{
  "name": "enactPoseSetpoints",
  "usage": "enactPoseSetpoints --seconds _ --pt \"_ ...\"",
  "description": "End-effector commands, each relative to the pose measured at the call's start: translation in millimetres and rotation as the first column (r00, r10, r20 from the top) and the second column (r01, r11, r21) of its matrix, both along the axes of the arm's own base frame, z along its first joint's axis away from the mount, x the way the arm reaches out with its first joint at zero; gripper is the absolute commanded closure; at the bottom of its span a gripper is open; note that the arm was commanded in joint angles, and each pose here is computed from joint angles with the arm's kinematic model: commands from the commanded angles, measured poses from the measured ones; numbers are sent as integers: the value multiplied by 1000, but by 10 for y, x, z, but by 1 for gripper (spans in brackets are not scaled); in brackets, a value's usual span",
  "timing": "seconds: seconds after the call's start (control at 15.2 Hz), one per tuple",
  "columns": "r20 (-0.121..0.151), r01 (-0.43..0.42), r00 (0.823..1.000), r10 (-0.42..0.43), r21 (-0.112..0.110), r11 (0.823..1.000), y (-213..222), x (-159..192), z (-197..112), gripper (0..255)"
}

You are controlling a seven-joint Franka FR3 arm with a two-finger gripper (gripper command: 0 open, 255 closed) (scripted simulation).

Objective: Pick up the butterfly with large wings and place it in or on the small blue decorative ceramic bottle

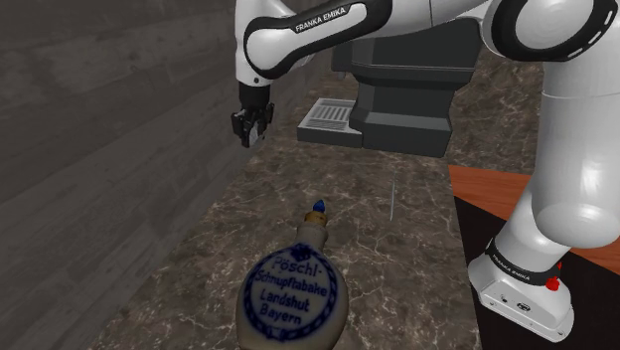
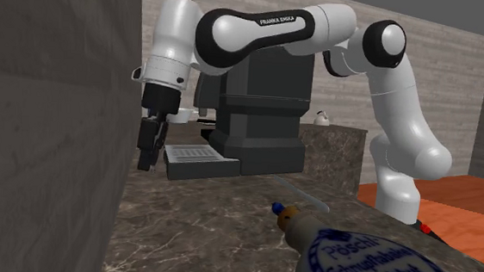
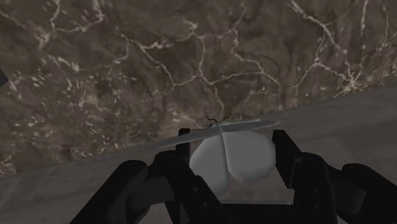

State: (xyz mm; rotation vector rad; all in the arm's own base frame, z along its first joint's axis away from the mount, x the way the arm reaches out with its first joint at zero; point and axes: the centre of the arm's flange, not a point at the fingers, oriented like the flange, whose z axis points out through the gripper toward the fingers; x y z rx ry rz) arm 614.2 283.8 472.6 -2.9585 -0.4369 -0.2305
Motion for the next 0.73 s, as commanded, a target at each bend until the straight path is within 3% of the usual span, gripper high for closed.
enactPoseSetpoints --seconds 0.0,0.66 --pt "0 0 1000 0 0 1000 -2 3 108 255" --pt "0 0 1000 0 0 1000 -2 3 636 255"
